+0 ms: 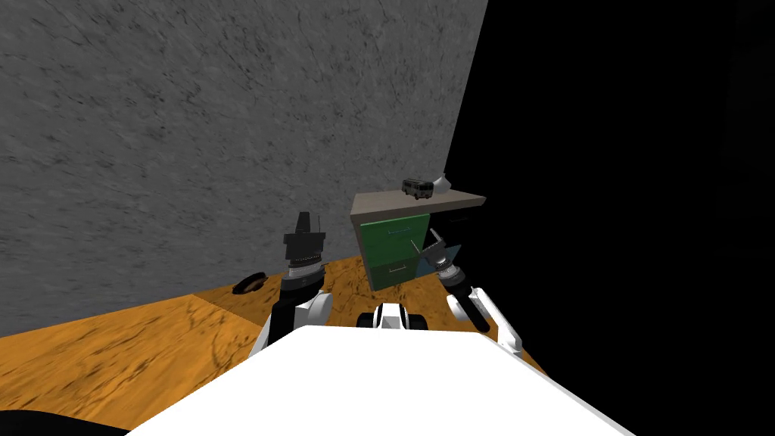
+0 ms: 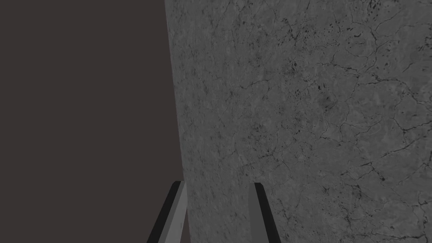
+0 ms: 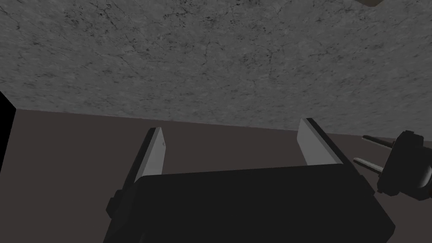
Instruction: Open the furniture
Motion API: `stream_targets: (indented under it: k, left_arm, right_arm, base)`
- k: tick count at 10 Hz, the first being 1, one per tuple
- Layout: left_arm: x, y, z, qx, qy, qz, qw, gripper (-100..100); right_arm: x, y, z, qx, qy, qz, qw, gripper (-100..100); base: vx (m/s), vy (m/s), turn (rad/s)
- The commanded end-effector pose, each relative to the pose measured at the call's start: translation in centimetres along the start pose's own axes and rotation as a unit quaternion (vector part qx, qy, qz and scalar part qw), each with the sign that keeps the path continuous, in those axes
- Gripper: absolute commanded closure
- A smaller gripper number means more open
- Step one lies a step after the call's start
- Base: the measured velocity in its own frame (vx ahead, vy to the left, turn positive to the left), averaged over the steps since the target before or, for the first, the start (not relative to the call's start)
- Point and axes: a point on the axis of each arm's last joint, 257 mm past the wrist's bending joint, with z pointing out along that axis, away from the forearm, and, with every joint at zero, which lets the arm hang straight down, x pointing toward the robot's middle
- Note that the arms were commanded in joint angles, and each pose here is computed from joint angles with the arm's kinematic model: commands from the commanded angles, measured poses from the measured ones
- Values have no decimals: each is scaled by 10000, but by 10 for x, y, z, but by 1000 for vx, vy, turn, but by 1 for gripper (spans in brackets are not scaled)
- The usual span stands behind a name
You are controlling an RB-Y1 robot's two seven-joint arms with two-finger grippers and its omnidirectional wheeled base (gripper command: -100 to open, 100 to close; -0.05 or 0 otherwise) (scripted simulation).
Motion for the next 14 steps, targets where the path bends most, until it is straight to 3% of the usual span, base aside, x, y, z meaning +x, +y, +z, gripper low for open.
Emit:
stream_targets:
  k: [1,7,10,13,14]
  left_arm:
    - [0,0,0,0,0,0,10000,0]
    - [0,0,0,0,0,0,10000,0]
    - [0,0,0,0,0,0,10000,0]
    - [0,0,0,0,0,0,10000,0]
    - [0,0,0,0,0,0,10000,0]
  right_arm:
    - [12,6,-1,-105,119,-497,9986,-100]
    - [44,21,-7,-400,436,-1569,9858,-100]
    - [65,31,-12,-600,641,-2117,9734,-100]
    - [75,36,-15,-704,728,-2475,9636,-100]
    - [85,41,-19,-796,815,-2706,9559,-100]
  base:
    - [42,56,-62]
    - [49,63,-82]
    - [44,59,-86]
    - [37,54,-72]
    - [51,47,-105]
